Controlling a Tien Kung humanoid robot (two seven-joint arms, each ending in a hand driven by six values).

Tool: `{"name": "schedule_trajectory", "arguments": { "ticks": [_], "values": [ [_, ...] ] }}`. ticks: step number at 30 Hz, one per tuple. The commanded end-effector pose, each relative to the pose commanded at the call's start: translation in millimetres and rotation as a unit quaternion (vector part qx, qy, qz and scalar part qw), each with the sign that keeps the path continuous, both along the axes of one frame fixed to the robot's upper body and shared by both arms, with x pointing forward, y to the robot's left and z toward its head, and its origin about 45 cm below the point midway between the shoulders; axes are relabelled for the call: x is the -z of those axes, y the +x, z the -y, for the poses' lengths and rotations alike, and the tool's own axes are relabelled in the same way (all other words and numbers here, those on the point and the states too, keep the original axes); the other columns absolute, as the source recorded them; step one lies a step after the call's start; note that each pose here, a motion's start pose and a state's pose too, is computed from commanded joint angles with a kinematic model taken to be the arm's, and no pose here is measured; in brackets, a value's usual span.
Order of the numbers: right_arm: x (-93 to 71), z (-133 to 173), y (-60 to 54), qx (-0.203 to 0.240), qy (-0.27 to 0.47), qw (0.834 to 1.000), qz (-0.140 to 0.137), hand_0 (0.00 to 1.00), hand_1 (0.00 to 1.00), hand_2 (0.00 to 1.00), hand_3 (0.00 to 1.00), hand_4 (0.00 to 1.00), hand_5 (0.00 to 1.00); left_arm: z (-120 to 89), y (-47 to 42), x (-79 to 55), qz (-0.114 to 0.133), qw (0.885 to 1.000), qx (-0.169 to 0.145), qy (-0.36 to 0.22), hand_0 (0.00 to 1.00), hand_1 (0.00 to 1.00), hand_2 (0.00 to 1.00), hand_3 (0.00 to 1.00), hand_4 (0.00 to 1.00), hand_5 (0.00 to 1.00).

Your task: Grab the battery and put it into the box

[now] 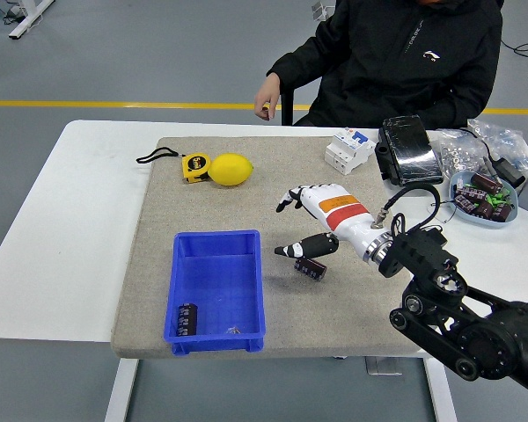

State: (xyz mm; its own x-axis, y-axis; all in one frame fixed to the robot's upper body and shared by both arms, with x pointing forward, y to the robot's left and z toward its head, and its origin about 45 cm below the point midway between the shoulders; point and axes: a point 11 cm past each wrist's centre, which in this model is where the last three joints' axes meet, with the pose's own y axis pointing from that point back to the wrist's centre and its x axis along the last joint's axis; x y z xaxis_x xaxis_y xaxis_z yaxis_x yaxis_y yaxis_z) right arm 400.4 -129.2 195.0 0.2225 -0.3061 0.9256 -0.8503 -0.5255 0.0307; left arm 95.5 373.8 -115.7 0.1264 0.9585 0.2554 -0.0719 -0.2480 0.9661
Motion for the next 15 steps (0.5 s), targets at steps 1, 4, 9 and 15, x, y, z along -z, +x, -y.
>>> {"name": "schedule_trajectory", "arguments": {
  "ticks": [1, 4, 9, 15],
  "values": [
    [3.3, 2, -1.1, 0.003, 0.000, 1.000, -0.003, 0.466, 0.560, 0.613, 0.543, 0.972, 0.393, 0, 0.6, 0.0, 0.001, 1.000, 0.001, 0.000, 0.792, 0.773, 0.788, 0.616, 0.679, 0.607],
    [11.0, 5, -4.3, 0.005, -0.004, 1.000, -0.009, 0.466, 0.560, 0.613, 0.543, 0.972, 0.393, 1, 1.8, -0.1, 0.002, 1.000, 0.002, -0.001, 0.792, 0.773, 0.788, 0.616, 0.679, 0.607],
    [25.5, 8, -6.7, 0.012, -0.011, 1.000, -0.020, 0.464, 0.555, 0.589, 0.506, 0.961, 0.385, 3, 2.8, 0.2, 0.003, 1.000, 0.003, -0.002, 0.790, 0.773, 0.789, 0.616, 0.679, 0.607],
    [41.9, 12, -10.7, 0.019, -0.018, 0.999, -0.035, 0.456, 0.547, 0.574, 0.503, 0.946, 0.365, 4, 4.2, 0.2, 0.006, 1.000, 0.003, -0.003, 0.788, 0.772, 0.789, 0.615, 0.679, 0.607]
  ]
}}
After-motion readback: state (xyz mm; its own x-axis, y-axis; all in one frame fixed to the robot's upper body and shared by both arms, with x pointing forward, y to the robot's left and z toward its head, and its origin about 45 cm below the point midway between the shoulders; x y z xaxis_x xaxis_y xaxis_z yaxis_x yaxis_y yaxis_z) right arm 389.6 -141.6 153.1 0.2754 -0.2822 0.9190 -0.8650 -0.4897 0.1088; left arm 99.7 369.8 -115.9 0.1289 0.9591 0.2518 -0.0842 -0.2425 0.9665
